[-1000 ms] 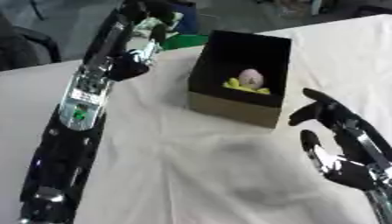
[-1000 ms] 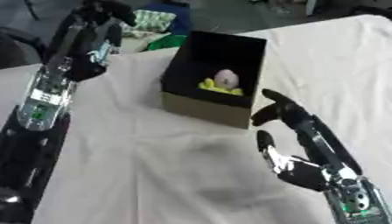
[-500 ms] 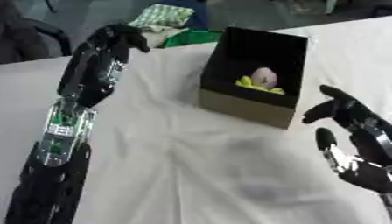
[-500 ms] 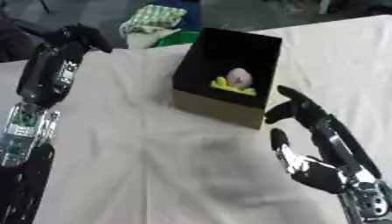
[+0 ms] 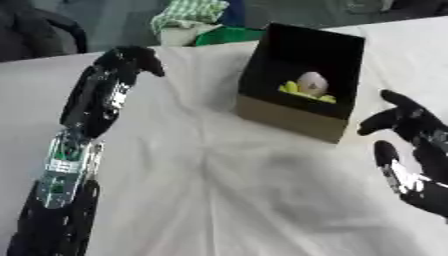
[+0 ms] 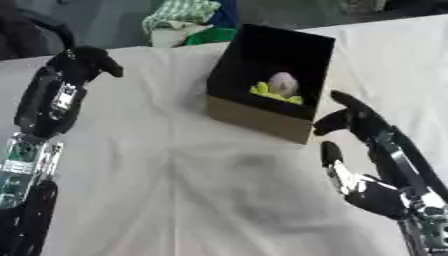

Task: Pick up objects on the table and place them in the box.

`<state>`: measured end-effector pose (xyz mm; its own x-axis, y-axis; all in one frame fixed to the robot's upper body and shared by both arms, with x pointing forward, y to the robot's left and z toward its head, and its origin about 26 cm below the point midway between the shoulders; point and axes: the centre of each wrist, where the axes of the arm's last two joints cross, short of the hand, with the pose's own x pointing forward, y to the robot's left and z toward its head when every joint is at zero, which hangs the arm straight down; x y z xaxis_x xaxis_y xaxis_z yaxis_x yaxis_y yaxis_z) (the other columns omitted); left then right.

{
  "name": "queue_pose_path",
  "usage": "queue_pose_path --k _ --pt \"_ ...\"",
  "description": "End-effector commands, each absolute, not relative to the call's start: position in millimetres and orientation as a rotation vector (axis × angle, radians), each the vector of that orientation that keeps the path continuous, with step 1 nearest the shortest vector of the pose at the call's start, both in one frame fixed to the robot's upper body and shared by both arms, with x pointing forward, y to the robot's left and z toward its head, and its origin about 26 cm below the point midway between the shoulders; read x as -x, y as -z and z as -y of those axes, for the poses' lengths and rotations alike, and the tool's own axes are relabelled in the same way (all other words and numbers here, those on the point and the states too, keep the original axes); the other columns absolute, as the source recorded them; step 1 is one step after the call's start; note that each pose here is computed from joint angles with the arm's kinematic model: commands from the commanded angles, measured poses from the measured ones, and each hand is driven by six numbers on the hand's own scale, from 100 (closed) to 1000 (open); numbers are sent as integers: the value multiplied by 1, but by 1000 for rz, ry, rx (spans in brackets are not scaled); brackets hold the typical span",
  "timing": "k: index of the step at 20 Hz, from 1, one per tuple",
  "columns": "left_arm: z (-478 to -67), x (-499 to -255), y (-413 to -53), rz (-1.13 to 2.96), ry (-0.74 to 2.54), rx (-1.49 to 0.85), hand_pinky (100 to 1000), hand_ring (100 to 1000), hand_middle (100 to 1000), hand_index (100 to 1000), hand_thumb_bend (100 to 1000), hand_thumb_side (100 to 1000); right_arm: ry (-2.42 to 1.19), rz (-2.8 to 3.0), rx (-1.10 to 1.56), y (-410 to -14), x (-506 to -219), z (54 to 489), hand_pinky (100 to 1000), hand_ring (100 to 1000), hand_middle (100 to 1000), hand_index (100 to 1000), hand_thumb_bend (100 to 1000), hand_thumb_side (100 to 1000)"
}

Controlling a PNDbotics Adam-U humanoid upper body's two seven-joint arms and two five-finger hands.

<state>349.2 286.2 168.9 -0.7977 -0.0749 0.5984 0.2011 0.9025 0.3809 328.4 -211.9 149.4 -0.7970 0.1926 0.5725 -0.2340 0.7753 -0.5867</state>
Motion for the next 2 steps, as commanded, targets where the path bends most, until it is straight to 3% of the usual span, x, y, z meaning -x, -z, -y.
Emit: queue_pose_path --k 1,2 --pt "-289 -344 -177 2449 574 83 741 609 598 751 100 681 -893 2371 -43 -159 -327 209 828 666 650 1000 100 470" --pt "-290 -343 -176 2446 570 84 741 609 598 751 100 684 -894 2372 -45 -159 -327 209 829 666 650 1000 100 470"
